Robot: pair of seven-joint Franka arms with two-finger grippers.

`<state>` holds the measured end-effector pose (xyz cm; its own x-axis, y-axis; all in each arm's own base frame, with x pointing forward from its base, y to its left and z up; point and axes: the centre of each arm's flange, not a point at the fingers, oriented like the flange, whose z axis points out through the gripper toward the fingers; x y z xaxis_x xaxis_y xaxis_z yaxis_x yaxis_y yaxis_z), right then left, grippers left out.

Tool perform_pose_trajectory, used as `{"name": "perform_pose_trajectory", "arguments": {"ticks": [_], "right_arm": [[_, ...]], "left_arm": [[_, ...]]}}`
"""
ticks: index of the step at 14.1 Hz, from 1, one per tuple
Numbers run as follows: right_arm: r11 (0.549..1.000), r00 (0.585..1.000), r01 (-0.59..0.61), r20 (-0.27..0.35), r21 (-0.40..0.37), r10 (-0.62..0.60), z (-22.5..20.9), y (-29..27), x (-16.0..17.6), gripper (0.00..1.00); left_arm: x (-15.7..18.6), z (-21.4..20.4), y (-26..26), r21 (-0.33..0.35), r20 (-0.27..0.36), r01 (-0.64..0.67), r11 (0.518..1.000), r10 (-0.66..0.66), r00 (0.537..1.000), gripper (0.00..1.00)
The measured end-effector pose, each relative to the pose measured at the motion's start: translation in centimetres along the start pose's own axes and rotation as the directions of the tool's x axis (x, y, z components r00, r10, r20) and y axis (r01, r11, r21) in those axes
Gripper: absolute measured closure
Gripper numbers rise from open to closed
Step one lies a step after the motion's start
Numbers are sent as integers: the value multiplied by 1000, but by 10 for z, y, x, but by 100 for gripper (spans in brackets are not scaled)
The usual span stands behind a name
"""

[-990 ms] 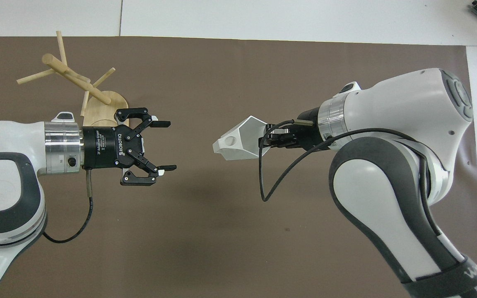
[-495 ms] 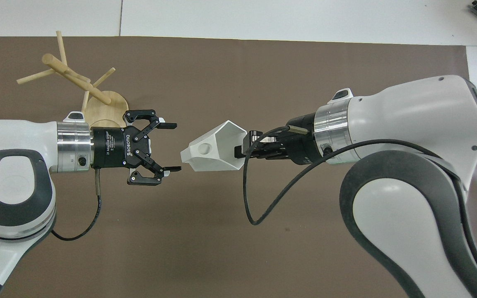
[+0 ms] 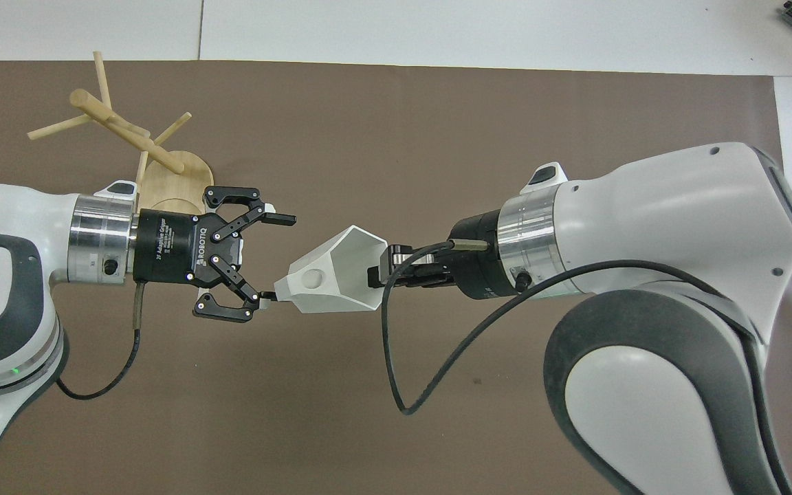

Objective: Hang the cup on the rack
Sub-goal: 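Align the open left gripper with the cup's open end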

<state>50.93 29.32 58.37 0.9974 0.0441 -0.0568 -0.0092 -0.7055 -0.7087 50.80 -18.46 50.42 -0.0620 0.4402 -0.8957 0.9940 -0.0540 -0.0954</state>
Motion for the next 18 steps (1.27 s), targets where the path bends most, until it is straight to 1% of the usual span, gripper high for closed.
{"name": "perform_pose_trajectory", "arguments": {"ticks": [2, 6, 9, 11, 13, 15, 18], "right_arm": [[1000, 1000, 9, -5, 2, -9, 4, -5, -2, 92], [1000, 1000, 11, -13, 4, -11, 3, -6, -2, 92], [1000, 999, 6, -47, 12, -5, 6, -13, -2, 92], [1000, 999, -3, -50, 14, 3, 10, -16, -4, 92], [1000, 999, -2, -53, 13, 3, 14, -17, -5, 92], [1000, 997, -3, -71, 17, 4, 12, -17, -3, 92], [1000, 997, -4, -82, 19, 6, 12, -17, -2, 92]], "left_arm": [[-1, 0, 0, 3, 11, 3, 1000, -3, 1000, 0], [-1, -2, 0, 1, 12, 47, 999, -47, 999, 0], [2, -5, -1, 11, 14, 57, 998, -57, 998, 0], [3, -6, -2, 19, -7, 48, 999, -48, 999, 0], [7, -11, -5, 49, -20, 26, 998, -25, 999, 0], [13, -22, -8, 84, -12, 11, 996, -10, 1000, 0], [16, -32, -9, 85, -4, 7, 996, -7, 1000, 0]]}}
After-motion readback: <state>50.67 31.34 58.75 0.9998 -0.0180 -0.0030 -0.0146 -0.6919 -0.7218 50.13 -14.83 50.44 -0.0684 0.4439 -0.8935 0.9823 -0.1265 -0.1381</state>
